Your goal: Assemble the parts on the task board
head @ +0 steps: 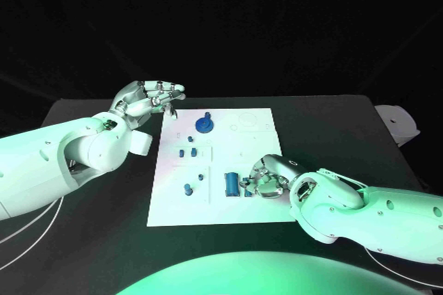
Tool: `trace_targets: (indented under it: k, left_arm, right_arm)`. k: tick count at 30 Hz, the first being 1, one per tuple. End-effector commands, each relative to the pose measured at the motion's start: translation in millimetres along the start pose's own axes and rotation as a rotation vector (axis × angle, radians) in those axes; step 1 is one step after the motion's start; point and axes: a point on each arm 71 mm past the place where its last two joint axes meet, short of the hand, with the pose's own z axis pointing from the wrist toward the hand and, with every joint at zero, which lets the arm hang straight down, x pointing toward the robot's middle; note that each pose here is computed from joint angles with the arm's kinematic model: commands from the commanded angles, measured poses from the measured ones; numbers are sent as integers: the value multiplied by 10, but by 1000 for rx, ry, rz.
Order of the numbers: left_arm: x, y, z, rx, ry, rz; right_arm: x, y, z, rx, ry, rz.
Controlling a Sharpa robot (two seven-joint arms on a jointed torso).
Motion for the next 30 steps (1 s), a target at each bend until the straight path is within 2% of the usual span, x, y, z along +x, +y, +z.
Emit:
trace_targets:
  k: [1,30]
  left_arm:
    - [23,-9,5,6,16,-10]
    - [14,-8,2,5,15,-9]
  right_arm:
    - [8,22,-7,-20,2,-18]
    - [-57,-72,-75,-24,-17,-55]
